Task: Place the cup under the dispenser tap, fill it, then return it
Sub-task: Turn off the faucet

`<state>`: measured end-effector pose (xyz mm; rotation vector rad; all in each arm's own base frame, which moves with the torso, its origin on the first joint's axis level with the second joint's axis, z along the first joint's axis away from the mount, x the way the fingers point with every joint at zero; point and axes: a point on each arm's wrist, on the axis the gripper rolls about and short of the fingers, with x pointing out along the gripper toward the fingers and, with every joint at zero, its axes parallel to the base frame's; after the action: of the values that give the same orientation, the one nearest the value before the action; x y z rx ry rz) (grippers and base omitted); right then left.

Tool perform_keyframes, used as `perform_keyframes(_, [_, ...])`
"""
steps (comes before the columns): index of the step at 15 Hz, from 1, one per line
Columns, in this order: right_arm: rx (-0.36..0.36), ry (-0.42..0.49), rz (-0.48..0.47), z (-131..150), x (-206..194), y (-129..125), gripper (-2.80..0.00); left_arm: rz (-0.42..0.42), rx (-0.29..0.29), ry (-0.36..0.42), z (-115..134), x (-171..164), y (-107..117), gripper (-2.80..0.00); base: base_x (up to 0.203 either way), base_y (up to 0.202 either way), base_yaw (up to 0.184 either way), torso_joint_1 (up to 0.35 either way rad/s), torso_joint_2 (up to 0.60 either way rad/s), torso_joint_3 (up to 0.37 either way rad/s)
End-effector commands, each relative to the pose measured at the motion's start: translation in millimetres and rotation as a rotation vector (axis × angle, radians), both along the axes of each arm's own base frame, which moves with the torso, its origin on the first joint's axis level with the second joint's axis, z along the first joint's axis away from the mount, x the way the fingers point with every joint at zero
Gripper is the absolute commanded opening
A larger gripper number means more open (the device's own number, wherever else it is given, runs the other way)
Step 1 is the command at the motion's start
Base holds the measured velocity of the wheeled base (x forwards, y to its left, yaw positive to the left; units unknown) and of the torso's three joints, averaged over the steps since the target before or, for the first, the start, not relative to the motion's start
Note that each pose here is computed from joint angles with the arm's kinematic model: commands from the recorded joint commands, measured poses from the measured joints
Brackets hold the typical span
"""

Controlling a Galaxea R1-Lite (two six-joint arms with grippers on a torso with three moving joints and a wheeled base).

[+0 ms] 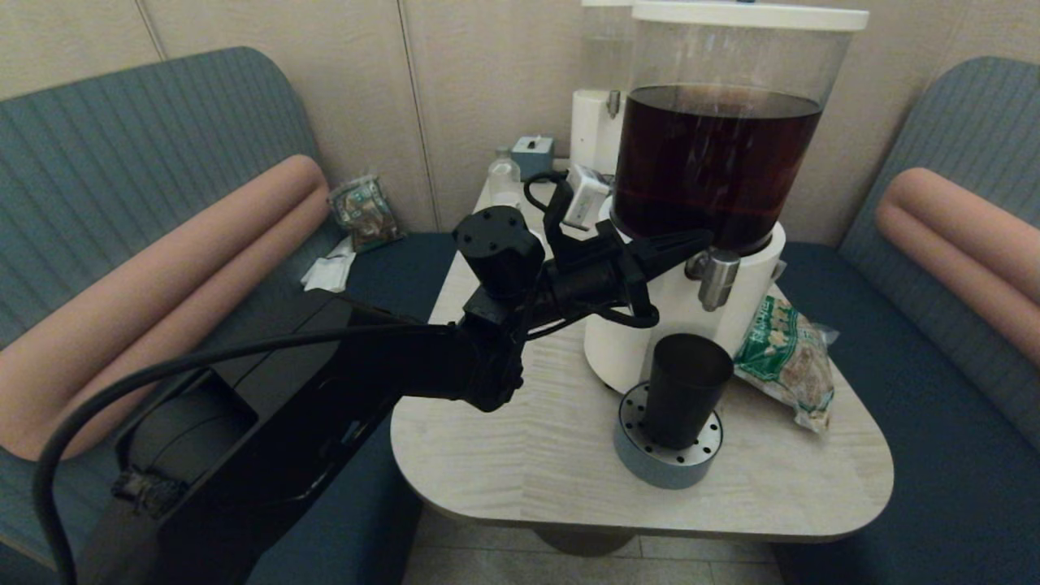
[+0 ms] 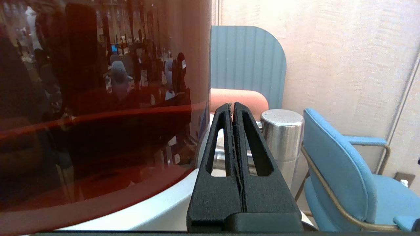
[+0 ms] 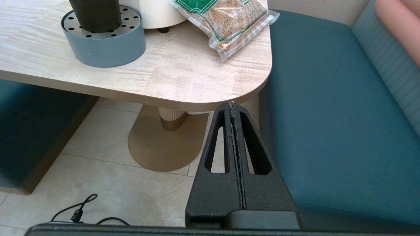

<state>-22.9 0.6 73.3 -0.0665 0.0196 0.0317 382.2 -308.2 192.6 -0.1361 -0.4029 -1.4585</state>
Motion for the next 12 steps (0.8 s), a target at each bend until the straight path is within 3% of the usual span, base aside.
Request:
perform_keyframes(1, [-0.001,0.002,0.001,-0.4,0.2,0.0,-2.8,-0.007,-0.013,-0.015,3.8,0.6,-0.6,-2.8,0.0,0.0,0.0,0.0,0.0,0.0])
perform_keyframes(5, [-0.001,0.001,0.001,-0.1,0.1,0.0,-2.8,-0.008,-0.024,-0.02,9.0,-0.3,0.2,-2.8,0.0,0.0,0.0,0.0,0.0,0.0])
perform_keyframes(12, [-0.001,0.001,0.001,0.0,0.1,0.0,-2.8,-0.009,-0.077,-0.053,70.0,-29.1,23.9,-2.8,0.0,0.0,0.0,0.0,0.0,0.0])
